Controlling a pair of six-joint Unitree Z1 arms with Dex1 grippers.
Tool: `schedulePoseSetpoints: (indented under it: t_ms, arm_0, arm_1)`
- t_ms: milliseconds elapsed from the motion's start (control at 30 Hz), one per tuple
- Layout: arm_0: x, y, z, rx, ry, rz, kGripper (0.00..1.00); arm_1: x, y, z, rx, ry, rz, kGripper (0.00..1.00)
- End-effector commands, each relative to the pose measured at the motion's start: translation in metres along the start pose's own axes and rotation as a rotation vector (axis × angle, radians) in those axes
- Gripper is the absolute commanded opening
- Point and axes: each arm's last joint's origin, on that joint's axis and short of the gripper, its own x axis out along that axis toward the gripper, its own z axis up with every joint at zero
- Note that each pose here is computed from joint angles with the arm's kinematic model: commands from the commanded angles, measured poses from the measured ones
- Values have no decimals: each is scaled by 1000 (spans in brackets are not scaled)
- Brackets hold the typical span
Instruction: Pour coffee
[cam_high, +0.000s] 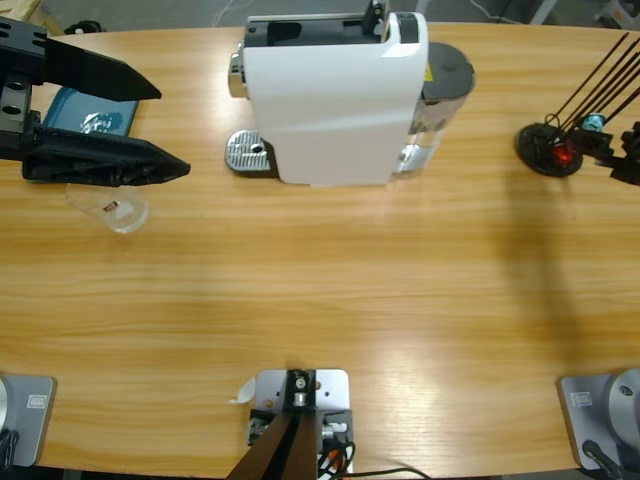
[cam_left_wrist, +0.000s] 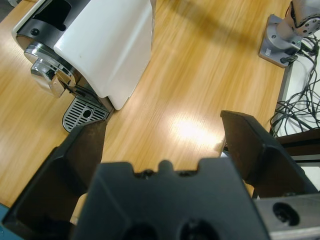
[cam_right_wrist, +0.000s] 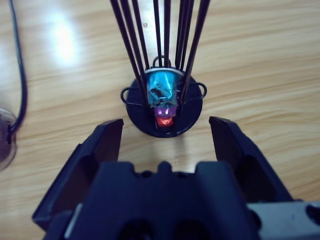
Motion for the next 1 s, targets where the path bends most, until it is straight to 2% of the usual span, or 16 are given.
schedulePoseSetpoints:
  t_ms: [33, 100, 233, 833, 867, 900, 967, 1000]
  arm_0:
    - [20, 4, -12, -26, 87, -10, 1000]
    - [21, 4, -11, -26, 85, -9, 1000]
    - [21, 5, -9, -23, 82, -8, 1000]
    - [21, 5, -9, -24, 82, -8, 1000]
    - [21, 5, -9, -25, 83, -9, 1000]
    - [21, 5, -9, -25, 82, -10, 1000]
    - [22, 5, -9, -26, 85, -10, 1000]
    - [22, 5, -9, -26, 86, -10, 1000]
  arm_1:
    - [13, -7, -4, -15, 26, -28, 757]
    - [14, -9, -3, -12, 21, -26, 750]
    - [20, -8, -2, -17, 26, -13, 665]
    - [25, -10, 4, -12, 10, -16, 623]
    - [26, -10, 4, -13, 12, -14, 594]
    - [26, -10, 4, -13, 12, -12, 494]
    - [27, -9, 5, -14, 13, -3, 439]
    - [27, -9, 5, -14, 14, -1, 327]
